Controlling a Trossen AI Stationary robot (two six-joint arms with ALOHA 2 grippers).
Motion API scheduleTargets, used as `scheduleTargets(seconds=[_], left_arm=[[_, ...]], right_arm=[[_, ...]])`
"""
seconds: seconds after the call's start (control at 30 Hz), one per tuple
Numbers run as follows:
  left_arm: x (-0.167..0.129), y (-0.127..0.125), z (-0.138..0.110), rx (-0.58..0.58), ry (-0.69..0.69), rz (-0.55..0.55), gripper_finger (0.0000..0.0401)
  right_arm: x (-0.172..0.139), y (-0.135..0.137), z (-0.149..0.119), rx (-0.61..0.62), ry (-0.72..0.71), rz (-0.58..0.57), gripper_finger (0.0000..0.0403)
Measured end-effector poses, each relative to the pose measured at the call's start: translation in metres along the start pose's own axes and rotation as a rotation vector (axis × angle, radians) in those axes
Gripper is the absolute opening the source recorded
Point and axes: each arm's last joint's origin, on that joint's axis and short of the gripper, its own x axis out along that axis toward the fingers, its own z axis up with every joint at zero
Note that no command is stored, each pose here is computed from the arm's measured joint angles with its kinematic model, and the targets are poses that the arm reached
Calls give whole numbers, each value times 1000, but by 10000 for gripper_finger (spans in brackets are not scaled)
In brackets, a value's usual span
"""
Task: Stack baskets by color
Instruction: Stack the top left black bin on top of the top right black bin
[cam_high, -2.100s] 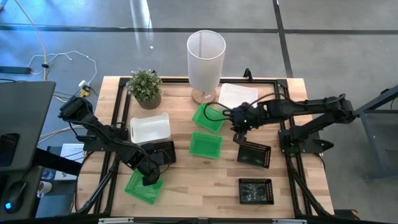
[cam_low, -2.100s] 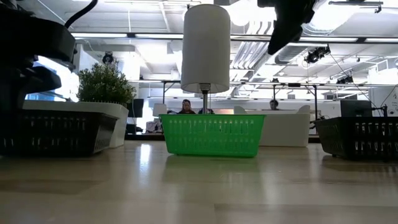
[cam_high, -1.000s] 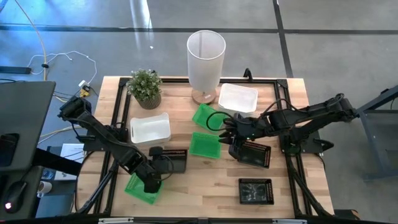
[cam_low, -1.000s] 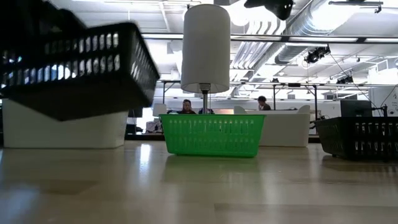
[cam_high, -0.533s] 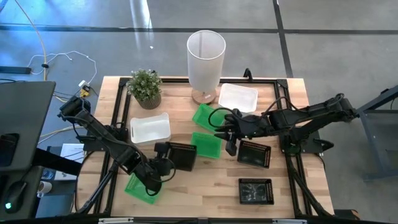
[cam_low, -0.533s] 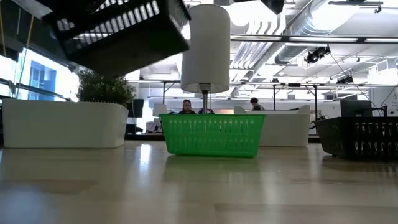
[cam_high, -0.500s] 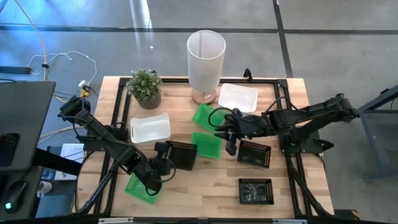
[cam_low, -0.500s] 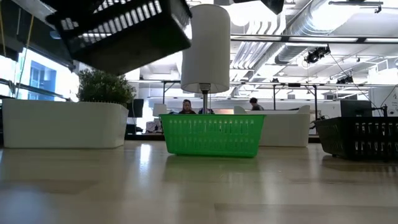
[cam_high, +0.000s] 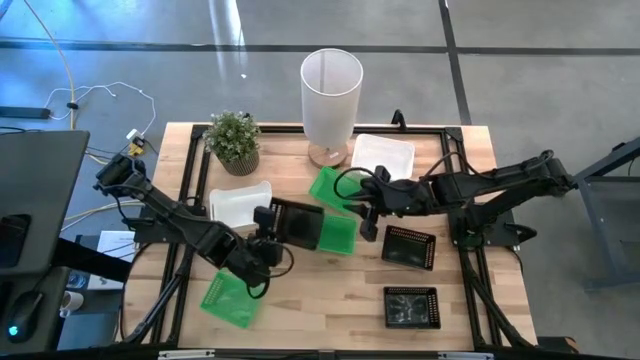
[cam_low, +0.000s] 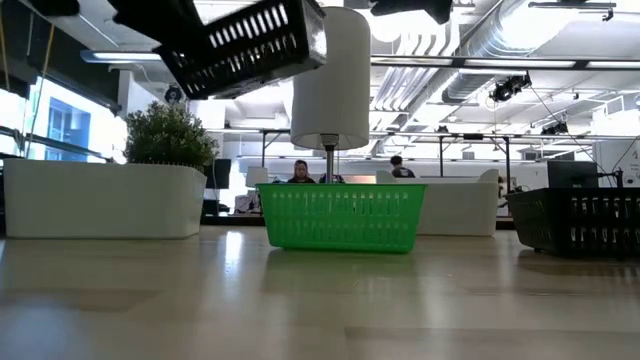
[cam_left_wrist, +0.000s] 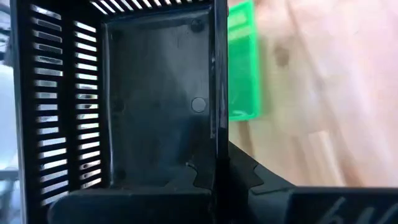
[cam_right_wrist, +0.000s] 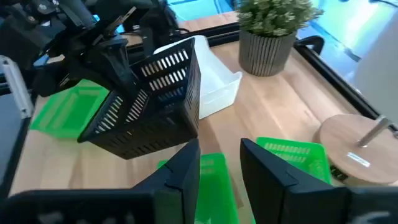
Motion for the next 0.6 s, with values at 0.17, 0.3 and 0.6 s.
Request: scheduleTargets(seconds=[0.17, 0.3, 0.6], left_arm=[[9, 13, -6, 20, 74, 82, 0], [17, 24, -11, 14, 134, 116, 0], [32, 50, -19, 28, 234, 230, 0]], right_arm=[[3, -8, 2, 15, -6, -38, 143], [5, -18, 5, 43, -24, -111, 181], [24, -42, 11, 265, -79, -222, 197]])
